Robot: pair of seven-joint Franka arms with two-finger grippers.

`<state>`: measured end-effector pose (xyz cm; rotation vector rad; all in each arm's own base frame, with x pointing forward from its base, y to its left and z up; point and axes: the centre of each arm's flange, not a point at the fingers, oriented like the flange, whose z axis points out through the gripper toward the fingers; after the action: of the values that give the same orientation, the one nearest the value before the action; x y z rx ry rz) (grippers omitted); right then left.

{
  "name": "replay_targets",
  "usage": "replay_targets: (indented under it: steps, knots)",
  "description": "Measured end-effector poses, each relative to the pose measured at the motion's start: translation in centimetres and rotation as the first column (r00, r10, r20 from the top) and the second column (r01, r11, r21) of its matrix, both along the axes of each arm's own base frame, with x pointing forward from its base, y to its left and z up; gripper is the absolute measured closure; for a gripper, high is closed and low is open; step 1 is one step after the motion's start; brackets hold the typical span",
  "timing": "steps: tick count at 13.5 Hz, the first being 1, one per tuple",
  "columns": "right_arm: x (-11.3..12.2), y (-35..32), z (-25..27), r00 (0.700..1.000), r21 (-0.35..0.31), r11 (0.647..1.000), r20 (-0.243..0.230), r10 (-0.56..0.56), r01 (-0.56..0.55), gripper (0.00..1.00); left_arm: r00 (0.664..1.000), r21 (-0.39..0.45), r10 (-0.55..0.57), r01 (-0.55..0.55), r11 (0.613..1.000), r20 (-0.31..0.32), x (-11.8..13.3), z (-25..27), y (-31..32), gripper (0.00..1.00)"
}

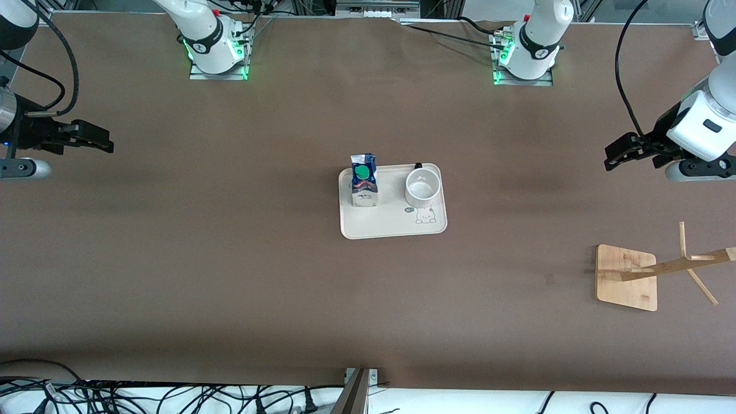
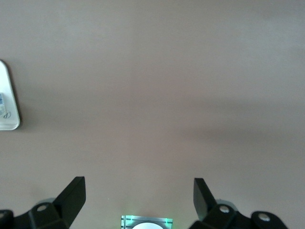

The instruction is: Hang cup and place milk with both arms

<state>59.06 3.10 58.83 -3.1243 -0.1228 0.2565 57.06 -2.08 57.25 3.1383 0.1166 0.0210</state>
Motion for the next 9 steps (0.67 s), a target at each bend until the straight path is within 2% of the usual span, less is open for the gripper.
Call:
replay_targets:
  steps: [4,6,7,9]
  knots:
    - [0.4,10.7,-2.2,0.989,0.031,0.989,0.019,0.147,-0.148,0.0,1.0,0.0,0.001,-0.001,1.0,-0.001,0.0,0.0,0.0,0.0]
    - [0.3,16.6,-3.8,0.997,0.062,0.995,0.037,0.072,-0.074,0.0,1.0,0.0,0.001,-0.001,1.0,-0.001,0.0,-0.1,0.0,0.0]
    - [0.1,19.4,-4.7,0.999,0.068,0.998,0.036,0.009,-0.011,0.0,1.0,0.0,0.001,-0.001,1.0,-0.001,0.0,-0.1,0.1,0.0]
    - [-0.4,24.0,-6.7,0.999,0.065,0.997,0.035,-0.039,0.037,0.0,1.0,0.0,0.003,-0.003,1.0,-0.002,0.1,-0.1,0.1,0.0]
